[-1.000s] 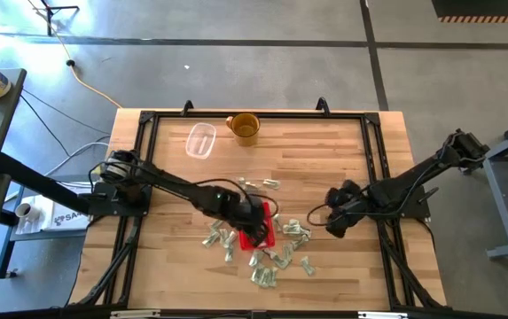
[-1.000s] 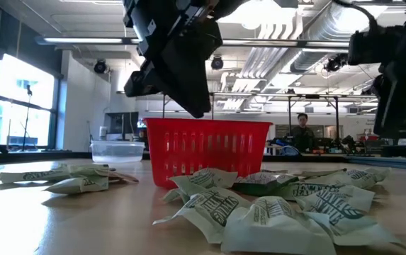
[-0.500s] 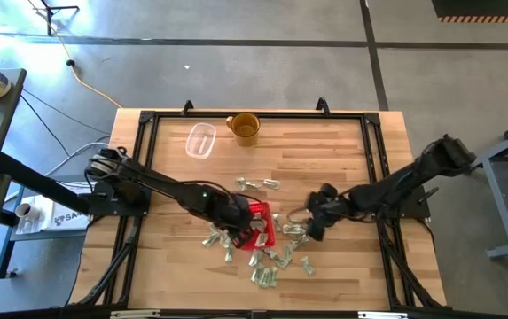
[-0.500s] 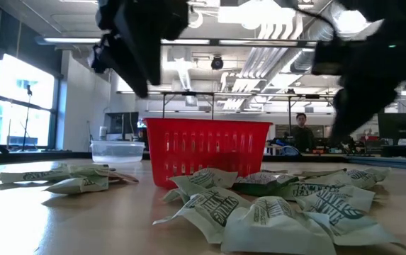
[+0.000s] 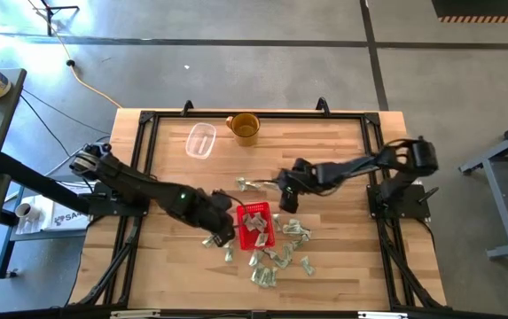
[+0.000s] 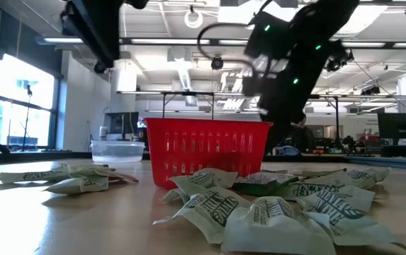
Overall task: Pick and place Stevia / Truvia into bins
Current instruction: Put the white stevia packet into the red basket
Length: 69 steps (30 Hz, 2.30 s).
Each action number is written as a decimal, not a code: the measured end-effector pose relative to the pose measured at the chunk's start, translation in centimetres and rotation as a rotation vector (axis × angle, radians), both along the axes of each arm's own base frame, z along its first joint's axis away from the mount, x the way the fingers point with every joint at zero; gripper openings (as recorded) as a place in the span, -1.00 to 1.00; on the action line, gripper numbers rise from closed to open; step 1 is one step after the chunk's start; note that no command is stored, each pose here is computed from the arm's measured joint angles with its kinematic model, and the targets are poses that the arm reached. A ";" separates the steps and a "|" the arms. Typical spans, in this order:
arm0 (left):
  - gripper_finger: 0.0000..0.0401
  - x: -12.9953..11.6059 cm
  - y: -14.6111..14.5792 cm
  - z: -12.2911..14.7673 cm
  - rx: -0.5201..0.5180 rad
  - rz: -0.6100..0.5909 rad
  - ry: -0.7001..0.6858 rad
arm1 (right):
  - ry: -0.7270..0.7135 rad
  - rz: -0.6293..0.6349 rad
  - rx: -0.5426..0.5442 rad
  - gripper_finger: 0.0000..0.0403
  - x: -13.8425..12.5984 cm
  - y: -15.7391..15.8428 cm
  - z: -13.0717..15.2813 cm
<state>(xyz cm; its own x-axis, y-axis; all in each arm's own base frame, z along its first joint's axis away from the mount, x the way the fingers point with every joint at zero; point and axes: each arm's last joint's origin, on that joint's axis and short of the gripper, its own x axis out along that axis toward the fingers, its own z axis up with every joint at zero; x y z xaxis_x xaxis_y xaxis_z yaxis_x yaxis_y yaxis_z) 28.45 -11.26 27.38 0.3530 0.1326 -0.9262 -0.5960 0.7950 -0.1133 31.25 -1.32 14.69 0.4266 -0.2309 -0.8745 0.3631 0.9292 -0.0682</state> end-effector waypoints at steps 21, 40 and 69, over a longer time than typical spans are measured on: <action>-0.26 -6.9 1.5 -6.4 -0.103 0.072 -0.231 | 0.097 0.101 0.158 -0.61 4.4 -3.1 -2.0; -0.25 -7.8 2.2 -8.8 -0.176 0.122 -0.117 | -0.191 0.144 0.430 -0.87 6.5 1.2 10.5; 0.28 -3.9 2.5 -13.4 -0.207 0.255 0.006 | 0.032 0.013 0.032 0.31 0.2 4.7 14.0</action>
